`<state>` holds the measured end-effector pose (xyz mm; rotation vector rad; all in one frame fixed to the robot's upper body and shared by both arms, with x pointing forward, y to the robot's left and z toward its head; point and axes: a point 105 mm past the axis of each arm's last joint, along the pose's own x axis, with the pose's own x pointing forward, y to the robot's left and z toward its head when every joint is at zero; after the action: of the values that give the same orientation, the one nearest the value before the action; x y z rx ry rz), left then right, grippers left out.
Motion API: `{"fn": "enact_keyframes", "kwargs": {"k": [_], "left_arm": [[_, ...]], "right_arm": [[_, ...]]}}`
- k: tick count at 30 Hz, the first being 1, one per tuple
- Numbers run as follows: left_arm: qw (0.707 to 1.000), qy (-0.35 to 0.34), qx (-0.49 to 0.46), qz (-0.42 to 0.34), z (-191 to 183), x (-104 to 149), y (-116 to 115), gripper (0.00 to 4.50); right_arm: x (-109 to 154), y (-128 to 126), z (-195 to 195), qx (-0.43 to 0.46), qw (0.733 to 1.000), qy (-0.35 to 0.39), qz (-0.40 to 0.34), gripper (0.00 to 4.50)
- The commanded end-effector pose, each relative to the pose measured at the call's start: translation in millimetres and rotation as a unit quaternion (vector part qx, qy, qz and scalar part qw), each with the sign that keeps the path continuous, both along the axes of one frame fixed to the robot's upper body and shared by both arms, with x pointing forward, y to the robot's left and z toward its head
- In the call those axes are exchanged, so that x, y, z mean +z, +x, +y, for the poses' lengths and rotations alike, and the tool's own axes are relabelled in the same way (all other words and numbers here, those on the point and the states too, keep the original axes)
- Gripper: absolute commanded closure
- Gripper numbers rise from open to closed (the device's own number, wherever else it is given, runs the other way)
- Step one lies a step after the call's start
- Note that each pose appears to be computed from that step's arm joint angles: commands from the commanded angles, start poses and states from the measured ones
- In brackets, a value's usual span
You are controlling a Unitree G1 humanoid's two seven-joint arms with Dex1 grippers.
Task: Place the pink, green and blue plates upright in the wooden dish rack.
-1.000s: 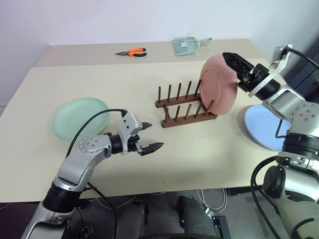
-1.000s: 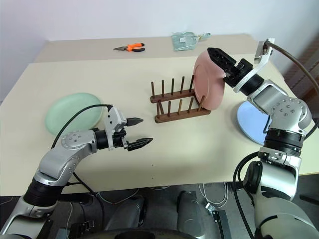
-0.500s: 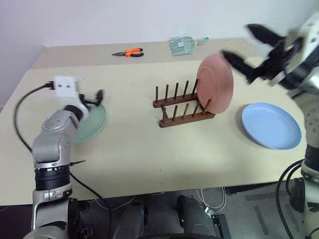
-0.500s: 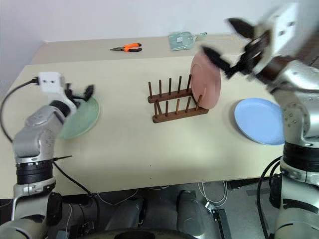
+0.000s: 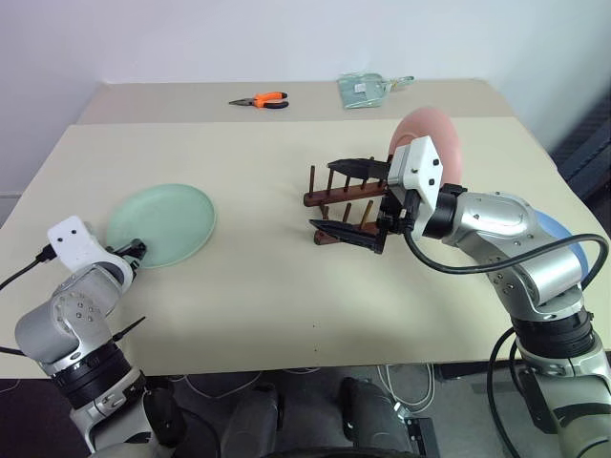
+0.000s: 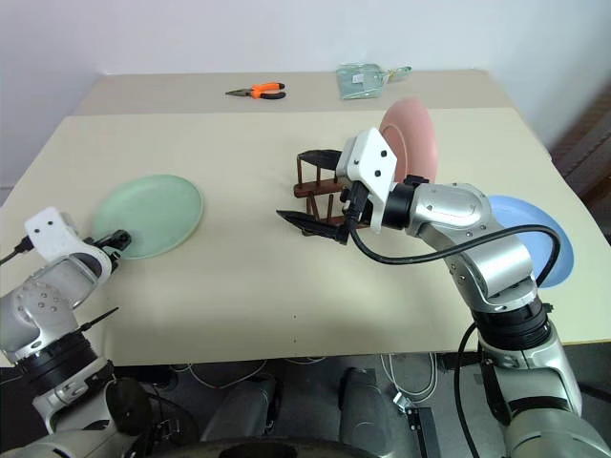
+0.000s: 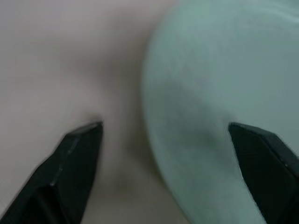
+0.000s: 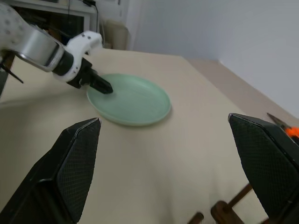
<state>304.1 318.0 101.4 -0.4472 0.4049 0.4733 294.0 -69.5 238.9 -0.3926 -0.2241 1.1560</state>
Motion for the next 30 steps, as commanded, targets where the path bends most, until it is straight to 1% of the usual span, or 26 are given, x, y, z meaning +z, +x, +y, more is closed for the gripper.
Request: {"fn": "enact_keyframes", "kwargs": {"k": [1, 3, 4, 5, 6, 9, 11, 14, 16, 19, 21, 25, 28, 29, 30], "left_arm": [[1.000, -0.020, -0.005, -0.022, -3, 5, 4, 2.22], [0.999, -0.015, -0.019, -0.042, -8, 14, 11, 3.14], [0.997, -0.009, -0.030, -0.065, -12, 24, 17, 3.70], [0.995, -0.004, -0.041, -0.086, -16, 33, 22, 4.17], [0.993, 0.003, -0.057, -0.105, -23, 44, 28, 4.42], [0.974, 0.044, -0.133, -0.177, -58, 86, 46, 4.42], [0.963, 0.062, -0.166, -0.204, -74, 105, 52, 4.42], [0.930, 0.084, -0.227, -0.275, -110, 152, 59, 4.42], [0.910, 0.086, -0.261, -0.309, -129, 175, 58, 4.42], [0.896, 0.092, -0.290, -0.325, -145, 191, 57, 4.42], [0.884, 0.083, -0.311, -0.338, -157, 199, 54, 4.42], [0.869, 0.067, -0.351, -0.343, -179, 202, 48, 4.42], [0.865, 0.059, -0.365, -0.340, -186, 199, 44, 4.50], [0.864, 0.052, -0.367, -0.341, -187, 198, 43, 4.50], [0.865, 0.050, -0.366, -0.339, -187, 197, 43, 4.50]], "right_arm": [[3, 0, 1, -0.002, 1.000, -0.002, -0.024, 0.00], [0, 3, -1, -0.007, 1.000, -0.013, -0.018, 0.00], [-2, 5, -3, -0.013, 1.000, -0.021, -0.019, 0.00], [-2, 6, -4, -0.016, 0.999, -0.026, -0.020, 0.00], [-2, 7, -5, -0.019, 0.999, -0.029, -0.024, 0.00], [5, 10, -3, -0.032, 0.997, -0.042, -0.061, 0.00], [6, 10, -1, -0.031, 0.995, -0.051, -0.078, 0.00], [10, 14, 8, -0.028, 0.983, -0.102, -0.153, 0.00], [10, 18, 15, -0.024, 0.970, -0.136, -0.198, 0.00], [4, 27, 23, -0.021, 0.955, -0.175, -0.238, 0.00], [-1, 35, 28, -0.022, 0.945, -0.197, -0.261, 0.00], [-4, 55, 33, -0.050, 0.923, -0.224, -0.310, 0.00], [-2, 61, 32, -0.059, 0.915, -0.227, -0.327, 0.88], [-2, 62, 32, -0.060, 0.914, -0.226, -0.331, 1.40], [-2, 62, 32, -0.061, 0.913, -0.225, -0.334, 1.77]]}}
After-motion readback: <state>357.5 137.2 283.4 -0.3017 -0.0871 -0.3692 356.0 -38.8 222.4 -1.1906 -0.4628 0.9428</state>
